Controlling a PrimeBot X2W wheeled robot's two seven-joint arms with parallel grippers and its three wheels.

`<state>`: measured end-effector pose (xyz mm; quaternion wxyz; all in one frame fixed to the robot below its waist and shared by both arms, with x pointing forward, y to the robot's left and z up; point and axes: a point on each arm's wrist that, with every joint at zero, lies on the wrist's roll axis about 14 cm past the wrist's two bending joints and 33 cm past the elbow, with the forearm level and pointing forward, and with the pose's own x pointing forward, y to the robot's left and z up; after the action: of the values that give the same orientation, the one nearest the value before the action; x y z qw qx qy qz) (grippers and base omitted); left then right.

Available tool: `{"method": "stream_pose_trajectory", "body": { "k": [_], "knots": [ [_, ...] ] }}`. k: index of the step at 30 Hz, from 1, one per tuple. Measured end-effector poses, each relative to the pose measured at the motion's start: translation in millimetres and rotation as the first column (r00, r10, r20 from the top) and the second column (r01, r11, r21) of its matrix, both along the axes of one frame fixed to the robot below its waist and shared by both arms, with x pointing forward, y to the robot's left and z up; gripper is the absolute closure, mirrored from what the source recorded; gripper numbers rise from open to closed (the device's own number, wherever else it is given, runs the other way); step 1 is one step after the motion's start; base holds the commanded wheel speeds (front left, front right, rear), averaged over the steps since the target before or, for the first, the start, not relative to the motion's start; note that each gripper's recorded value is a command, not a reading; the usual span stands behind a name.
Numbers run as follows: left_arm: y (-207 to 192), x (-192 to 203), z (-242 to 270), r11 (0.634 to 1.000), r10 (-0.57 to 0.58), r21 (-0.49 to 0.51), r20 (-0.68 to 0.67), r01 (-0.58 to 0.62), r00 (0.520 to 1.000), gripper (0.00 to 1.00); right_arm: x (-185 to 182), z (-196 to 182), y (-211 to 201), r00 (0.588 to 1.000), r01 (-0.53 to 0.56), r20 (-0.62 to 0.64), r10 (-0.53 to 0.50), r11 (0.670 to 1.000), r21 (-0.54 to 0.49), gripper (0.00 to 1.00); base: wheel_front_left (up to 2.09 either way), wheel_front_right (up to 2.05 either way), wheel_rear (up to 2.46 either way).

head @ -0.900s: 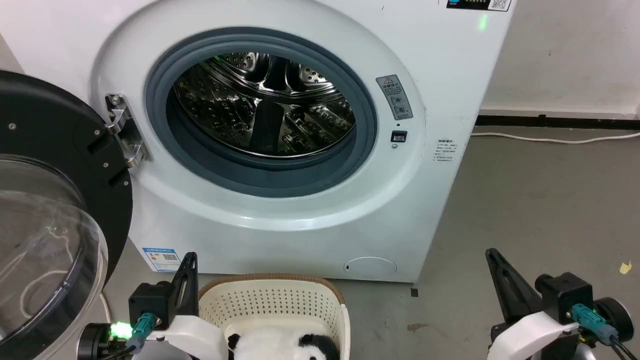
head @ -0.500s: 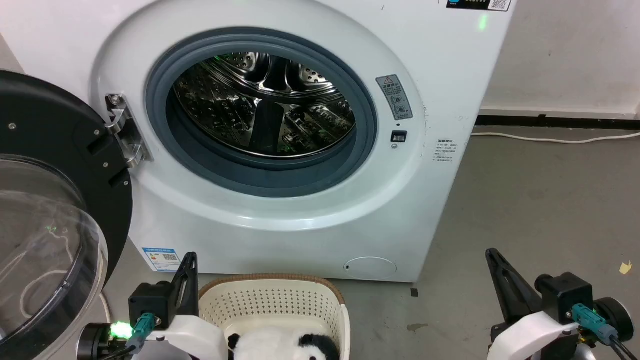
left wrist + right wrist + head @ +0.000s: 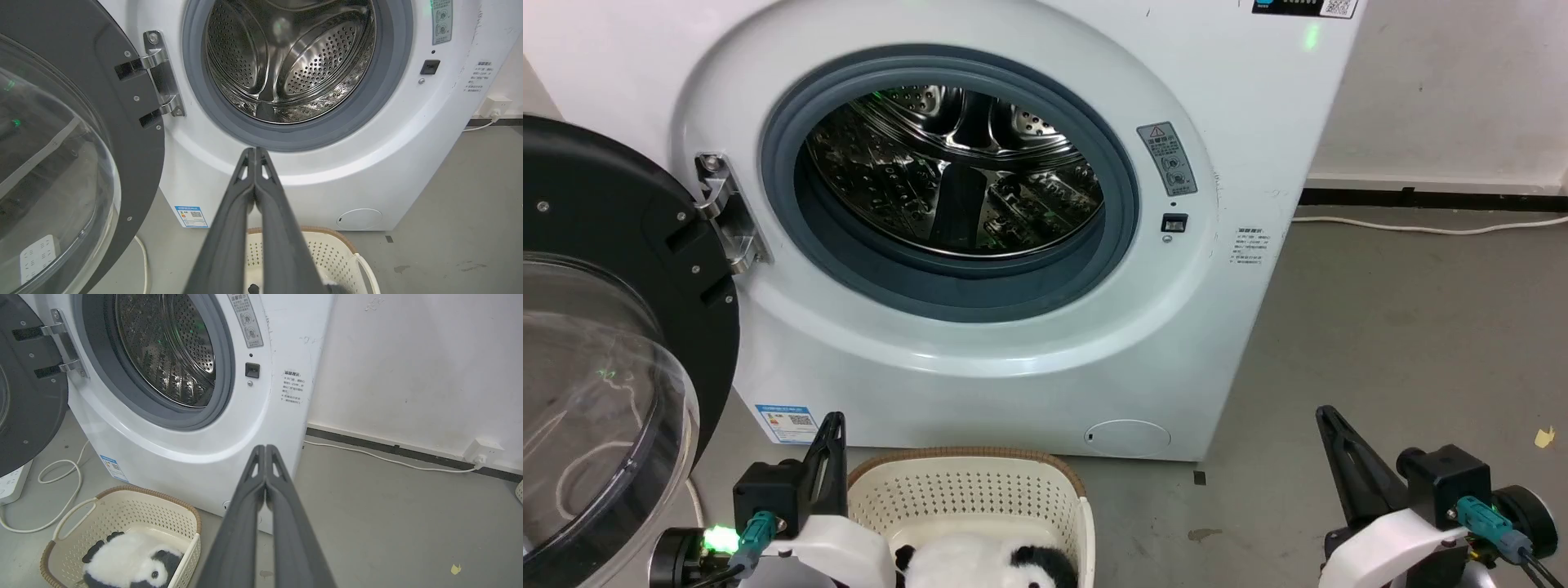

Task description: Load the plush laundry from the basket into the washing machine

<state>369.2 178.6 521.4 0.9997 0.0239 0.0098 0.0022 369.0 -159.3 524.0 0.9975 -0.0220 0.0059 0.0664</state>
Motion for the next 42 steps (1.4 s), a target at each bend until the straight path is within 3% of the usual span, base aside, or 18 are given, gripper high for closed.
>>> {"method": "stream_pose_trajectory", "body": {
  "k": [37,38,42],
  "knots": [
    [0.0,0.0,0.0,1.0,0.0,0.0,0.0,0.0,1.0,1.0,0.0,0.0,0.1,1.0,0.0,0.0,0.0,1.0,0.0,1.0,0.0,0.0,0.0],
    [0.0,0.0,-0.1,1.0,0.0,0.0,0.0,0.0,1.0,0.0,0.0,0.0,0.0,1.0,0.0,0.0,0.0,1.0,0.0,0.0,0.0,0.0,0.0],
    [-0.1,-0.1,-0.3,1.0,0.0,0.0,-0.001,0.0,1.0,0.0,-0.1,0.0,0.3,1.0,-0.001,0.0,0.001,1.0,0.001,0.0,0.0,0.0,0.0]
  ]
}}
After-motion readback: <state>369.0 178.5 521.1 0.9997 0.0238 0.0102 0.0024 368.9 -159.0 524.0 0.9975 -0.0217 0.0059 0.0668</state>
